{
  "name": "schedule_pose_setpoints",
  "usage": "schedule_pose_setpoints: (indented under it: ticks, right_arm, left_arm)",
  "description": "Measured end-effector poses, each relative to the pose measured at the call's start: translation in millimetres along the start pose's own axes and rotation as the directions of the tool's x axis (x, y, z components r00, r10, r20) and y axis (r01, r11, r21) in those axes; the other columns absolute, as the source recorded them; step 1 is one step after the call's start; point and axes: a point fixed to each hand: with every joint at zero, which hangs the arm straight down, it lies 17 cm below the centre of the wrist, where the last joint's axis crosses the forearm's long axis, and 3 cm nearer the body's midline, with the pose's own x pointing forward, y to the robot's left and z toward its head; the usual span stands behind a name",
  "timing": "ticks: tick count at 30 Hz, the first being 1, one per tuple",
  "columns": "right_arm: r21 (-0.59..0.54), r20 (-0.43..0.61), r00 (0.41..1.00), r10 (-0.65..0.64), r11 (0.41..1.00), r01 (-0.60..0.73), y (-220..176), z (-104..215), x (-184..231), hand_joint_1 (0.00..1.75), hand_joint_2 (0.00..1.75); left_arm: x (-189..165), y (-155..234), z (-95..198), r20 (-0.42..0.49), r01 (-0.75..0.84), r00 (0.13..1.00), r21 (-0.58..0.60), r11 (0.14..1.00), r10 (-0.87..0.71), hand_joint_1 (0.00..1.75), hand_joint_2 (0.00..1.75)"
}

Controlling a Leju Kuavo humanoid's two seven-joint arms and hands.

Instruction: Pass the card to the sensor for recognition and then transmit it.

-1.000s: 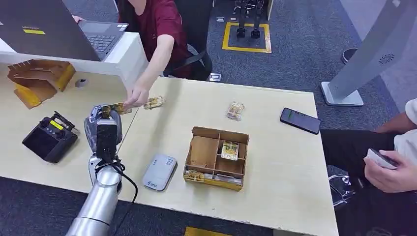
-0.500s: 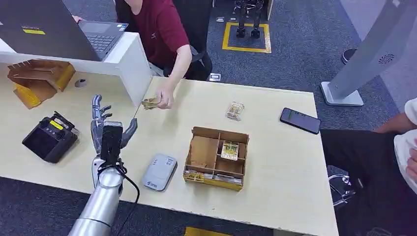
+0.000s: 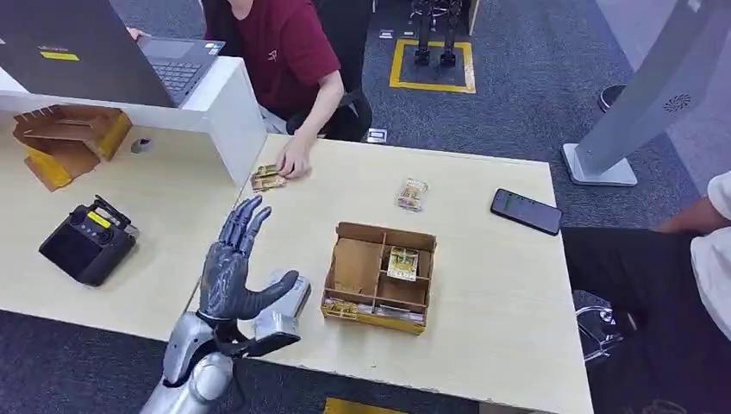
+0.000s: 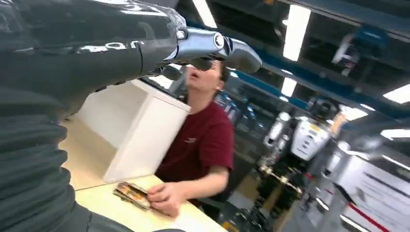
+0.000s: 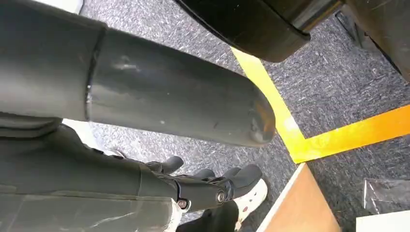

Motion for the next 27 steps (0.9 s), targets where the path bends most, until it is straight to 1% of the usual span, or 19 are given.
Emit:
schedule_pose_setpoints:
  ticks: [1, 4, 7, 9, 14, 20, 27]
  right_arm:
    - [0.0, -0.001, 1.0, -0.003, 1.0, 0.003, 0, 0, 0, 0.0, 0.0]
    - [0.0, -0.004, 1.0, -0.006, 1.0, 0.006, 0, 0, -1, 0.0, 0.0]
    - [-0.001, -0.003, 1.0, -0.006, 1.0, 0.006, 0, 0, -1, 0.0, 0.0]
    - [-0.004, 0.0, 1.0, -0.006, 1.0, 0.006, -1, 0, -1, 0.0, 0.0]
    - [-0.008, -0.005, 1.0, -0.01, 1.0, 0.01, -2, 0, -2, 0.0, 0.0]
    - [-0.009, -0.02, 1.0, -0.017, 1.0, 0.017, -2, 0, -4, 0.0, 0.0]
    - [-0.01, -0.023, 1.0, -0.017, 1.0, 0.017, -2, 0, -5, 0.0, 0.0]
  left_arm:
    - [8, -2, 6, 0.025, 0.025, 0.999, -0.019, 1.0, -0.024, 0.0, 1.75]
    - [22, -7, 22, 0.098, 0.177, 0.98, -0.051, 0.983, -0.171, 0.0, 1.75]
    - [31, -12, 36, 0.145, 0.293, 0.948, -0.057, 0.954, -0.283, 0.0, 1.75]
    - [37, -18, 47, 0.162, 0.333, 0.933, -0.061, 0.941, -0.32, 0.0, 1.75]
    - [47, -32, 65, 0.161, 0.34, 0.932, -0.08, 0.937, -0.324, 0.0, 1.75]
    - [55, -63, 85, 0.147, 0.293, 0.951, -0.155, 0.943, -0.271, 0.0, 1.75]
    - [63, -81, 88, 0.107, 0.228, 0.972, -0.187, 0.956, -0.211, 0.0, 1.75]
